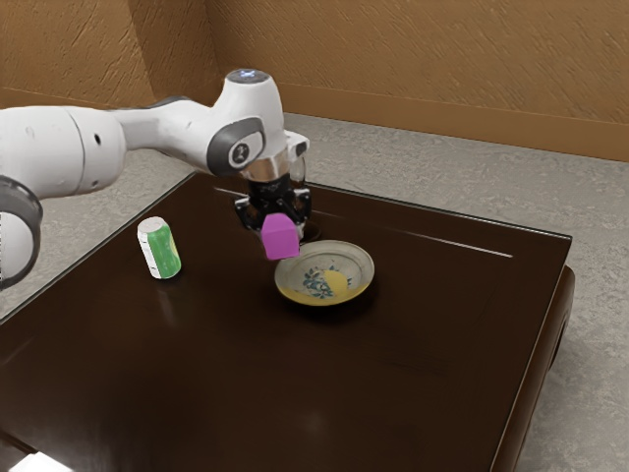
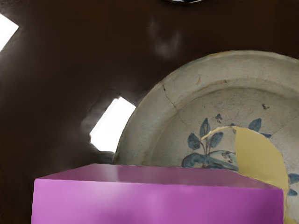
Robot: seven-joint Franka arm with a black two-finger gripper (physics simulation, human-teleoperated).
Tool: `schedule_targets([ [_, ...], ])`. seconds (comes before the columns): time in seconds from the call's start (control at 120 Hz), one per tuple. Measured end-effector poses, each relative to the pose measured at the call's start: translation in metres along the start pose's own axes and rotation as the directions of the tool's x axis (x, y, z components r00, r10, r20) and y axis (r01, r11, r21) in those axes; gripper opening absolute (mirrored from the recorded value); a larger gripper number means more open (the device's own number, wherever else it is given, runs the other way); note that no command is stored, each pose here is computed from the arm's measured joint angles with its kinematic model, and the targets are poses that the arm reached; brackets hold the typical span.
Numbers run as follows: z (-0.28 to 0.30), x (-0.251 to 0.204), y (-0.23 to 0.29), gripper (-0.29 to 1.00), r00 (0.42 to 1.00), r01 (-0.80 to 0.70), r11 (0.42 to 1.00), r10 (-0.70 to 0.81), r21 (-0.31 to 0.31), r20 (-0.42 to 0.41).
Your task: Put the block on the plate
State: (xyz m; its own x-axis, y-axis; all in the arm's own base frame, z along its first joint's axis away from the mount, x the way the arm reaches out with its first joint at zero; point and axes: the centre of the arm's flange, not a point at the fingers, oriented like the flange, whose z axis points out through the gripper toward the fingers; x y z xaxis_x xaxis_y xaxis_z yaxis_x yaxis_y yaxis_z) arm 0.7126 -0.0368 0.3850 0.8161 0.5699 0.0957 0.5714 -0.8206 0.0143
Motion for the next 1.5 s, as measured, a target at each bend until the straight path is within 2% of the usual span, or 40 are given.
schedule_targets([
  [0.092, 0.006, -0.017, 0.027, 0.41, 0.999, -0.037, 0.999, 0.037, -0.014, 0.014],
  [0.358, 0.018, -0.03, 0.068, 0.41, 0.997, -0.077, 0.996, 0.078, -0.052, 0.02],
  [0.583, 0.028, -0.02, 0.073, 0.42, 0.998, -0.063, 0.994, 0.064, -0.086, 0.008],
  [0.858, 0.068, -0.004, 0.064, 0.42, 0.999, -0.028, 0.994, 0.03, -0.109, 0.014],
  [1.133, 0.067, -0.001, 0.065, 0.57, 1.0, -0.024, 0.991, 0.023, -0.133, -0.005],
  [1.267, 0.024, 0.0, 0.058, 0.63, 0.998, -0.022, 0.988, 0.014, -0.151, -0.053],
  [1.367, -0.042, -0.003, 0.05, 0.66, 0.995, -0.025, 0.986, 0.009, -0.163, -0.1],
  [1.5, -0.12, -0.029, 0.032, 0.68, 0.994, -0.053, 0.993, 0.043, -0.101, -0.101],
])
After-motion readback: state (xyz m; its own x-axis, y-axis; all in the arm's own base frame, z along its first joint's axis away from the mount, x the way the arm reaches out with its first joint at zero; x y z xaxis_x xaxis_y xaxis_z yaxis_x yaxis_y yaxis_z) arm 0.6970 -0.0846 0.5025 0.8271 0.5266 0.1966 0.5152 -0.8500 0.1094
